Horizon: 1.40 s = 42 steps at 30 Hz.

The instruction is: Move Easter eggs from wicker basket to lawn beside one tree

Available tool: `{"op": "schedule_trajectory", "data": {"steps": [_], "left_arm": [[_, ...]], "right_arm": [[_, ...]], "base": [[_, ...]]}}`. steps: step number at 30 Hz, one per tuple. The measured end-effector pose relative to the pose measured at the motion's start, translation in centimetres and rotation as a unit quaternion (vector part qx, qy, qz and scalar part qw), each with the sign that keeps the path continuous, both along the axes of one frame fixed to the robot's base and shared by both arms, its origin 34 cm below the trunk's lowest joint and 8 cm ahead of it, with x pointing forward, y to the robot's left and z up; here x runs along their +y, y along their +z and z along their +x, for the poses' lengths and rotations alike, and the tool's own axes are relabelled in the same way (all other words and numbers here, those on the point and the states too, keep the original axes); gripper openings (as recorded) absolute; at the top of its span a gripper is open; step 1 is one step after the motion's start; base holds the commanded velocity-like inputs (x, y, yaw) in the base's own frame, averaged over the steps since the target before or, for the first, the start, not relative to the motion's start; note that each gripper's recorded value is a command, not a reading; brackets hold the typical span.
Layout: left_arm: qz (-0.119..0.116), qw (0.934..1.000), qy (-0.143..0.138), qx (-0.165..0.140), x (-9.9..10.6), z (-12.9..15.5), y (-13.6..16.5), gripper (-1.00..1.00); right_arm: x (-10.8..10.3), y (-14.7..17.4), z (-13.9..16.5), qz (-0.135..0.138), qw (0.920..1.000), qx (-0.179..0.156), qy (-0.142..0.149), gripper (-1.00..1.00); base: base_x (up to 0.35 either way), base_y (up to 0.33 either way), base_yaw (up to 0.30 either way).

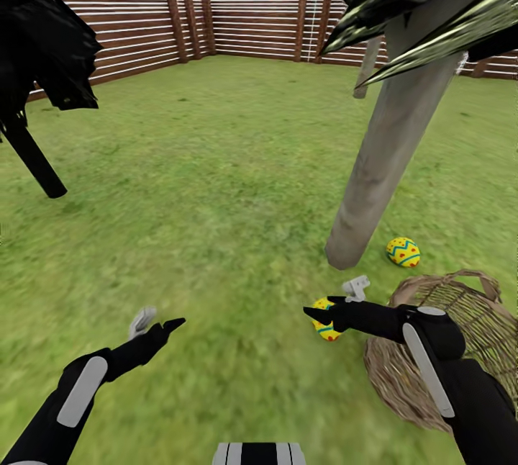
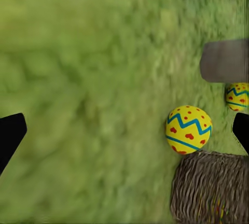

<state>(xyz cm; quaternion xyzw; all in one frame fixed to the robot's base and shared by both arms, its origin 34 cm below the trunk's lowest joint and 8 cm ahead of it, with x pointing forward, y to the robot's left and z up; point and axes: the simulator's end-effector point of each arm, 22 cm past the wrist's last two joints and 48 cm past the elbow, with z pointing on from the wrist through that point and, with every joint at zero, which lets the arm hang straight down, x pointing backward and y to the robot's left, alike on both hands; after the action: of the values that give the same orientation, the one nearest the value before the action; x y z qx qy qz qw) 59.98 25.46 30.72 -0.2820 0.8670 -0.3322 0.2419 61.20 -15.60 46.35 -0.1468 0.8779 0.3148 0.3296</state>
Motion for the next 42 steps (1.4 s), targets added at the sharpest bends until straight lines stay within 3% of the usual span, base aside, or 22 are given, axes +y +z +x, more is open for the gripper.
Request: {"op": "schedule_trajectory", "data": {"steps": [15, 21, 30, 37, 42], "left_arm": [[0.001, 0.9997, -0.001, -0.026, 0.0, 0.9, 3.1, 1.00], [0.004, 0.9994, -0.001, -0.034, 0.0, 1.1, 4.2, 1.00], [0.010, 0.9991, -0.001, -0.042, -0.6, 0.9, 5.3, 1.00], [0.045, 0.9978, 0.029, -0.039, 1.1, 0.8, 5.3, 1.00], [0.048, 0.9976, 0.033, -0.038, 1.0, -0.4, 5.3, 1.00]], "right_arm": [[-4.3, 4.9, 2.0, 0.008, 0.9975, -0.046, -0.053, 1.00], [-7.7, 6.4, 2.3, -0.019, 0.9956, -0.063, -0.068, 1.00], [-8.4, 8.2, 2.0, -0.025, 0.9940, -0.079, -0.071, 1.00], [-8.4, 9.2, 1.6, -0.029, 0.9931, -0.086, -0.075, 1.00], [-9.6, 9.4, 1.9, -0.065, 0.9889, -0.095, -0.093, 1.00]], "base": [[-0.003, 0.000, -0.191], [0.000, 0.000, -0.265], [0.000, 0.000, -0.263], [0.000, 0.000, -0.103], [0.000, 0.000, -0.011]]}}
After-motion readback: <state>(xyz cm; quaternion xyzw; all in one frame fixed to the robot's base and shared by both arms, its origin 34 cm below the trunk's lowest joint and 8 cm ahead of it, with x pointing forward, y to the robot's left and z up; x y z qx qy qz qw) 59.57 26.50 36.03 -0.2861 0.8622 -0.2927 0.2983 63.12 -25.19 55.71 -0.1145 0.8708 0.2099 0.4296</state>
